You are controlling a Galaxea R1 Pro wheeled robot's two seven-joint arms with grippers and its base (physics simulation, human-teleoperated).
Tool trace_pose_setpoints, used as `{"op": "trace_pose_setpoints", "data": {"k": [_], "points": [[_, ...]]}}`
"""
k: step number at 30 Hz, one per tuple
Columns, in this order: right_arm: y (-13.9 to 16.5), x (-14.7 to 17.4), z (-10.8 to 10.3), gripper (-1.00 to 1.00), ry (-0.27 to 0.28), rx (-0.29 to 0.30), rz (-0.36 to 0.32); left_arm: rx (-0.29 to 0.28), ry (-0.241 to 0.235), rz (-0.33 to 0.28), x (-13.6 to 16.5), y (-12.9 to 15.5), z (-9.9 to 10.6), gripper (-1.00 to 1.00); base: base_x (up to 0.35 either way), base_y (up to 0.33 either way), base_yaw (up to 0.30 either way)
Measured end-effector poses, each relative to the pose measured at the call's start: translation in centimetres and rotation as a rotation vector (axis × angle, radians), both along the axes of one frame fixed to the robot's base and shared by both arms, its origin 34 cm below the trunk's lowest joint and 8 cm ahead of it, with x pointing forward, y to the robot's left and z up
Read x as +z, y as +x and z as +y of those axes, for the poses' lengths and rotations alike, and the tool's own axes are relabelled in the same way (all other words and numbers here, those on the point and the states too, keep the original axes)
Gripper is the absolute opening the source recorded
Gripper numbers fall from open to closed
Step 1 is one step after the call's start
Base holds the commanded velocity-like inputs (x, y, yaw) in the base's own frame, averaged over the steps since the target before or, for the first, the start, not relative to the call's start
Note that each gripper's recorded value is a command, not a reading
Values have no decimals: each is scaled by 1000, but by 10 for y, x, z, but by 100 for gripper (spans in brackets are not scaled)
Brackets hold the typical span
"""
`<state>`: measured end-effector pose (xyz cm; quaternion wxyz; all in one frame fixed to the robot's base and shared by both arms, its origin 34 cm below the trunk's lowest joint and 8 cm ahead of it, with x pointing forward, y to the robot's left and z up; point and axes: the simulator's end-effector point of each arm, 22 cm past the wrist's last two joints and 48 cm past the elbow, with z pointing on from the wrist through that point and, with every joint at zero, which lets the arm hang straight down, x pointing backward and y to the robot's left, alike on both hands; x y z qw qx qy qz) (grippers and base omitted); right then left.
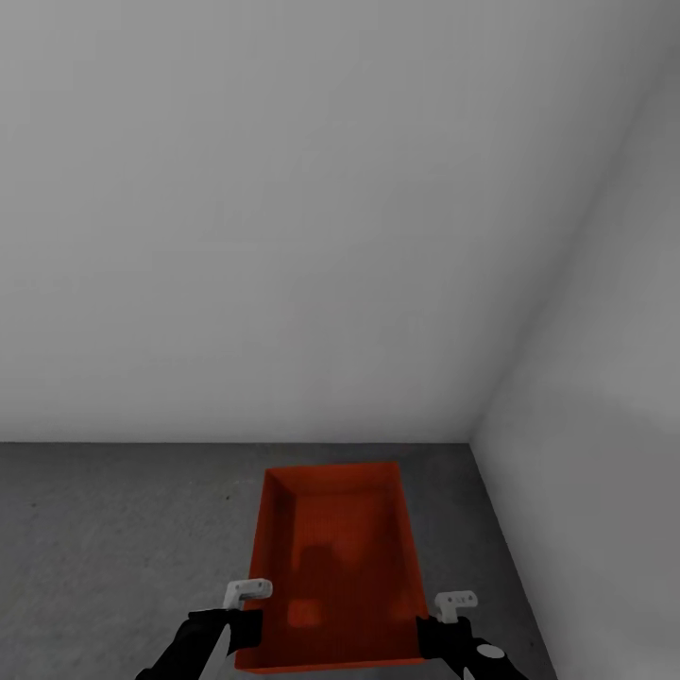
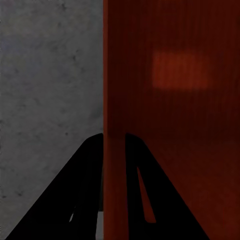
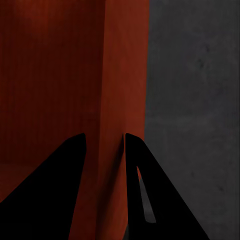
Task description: Move the two storage containers from the living room to the garage. In the garage, place one container on the floor and stack the other container on top of it (either order is fine).
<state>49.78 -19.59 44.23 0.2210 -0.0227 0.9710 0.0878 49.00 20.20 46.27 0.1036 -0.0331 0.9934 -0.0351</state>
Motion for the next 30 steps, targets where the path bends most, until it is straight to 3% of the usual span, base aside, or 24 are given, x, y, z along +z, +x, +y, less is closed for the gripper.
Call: {"op": "trace_pose_setpoints", "data": {"k": [30], "points": [[-5,-51,0,-100,1,-1,0,0,0,0,-51,-4,0,-100,0,0,0]]}}
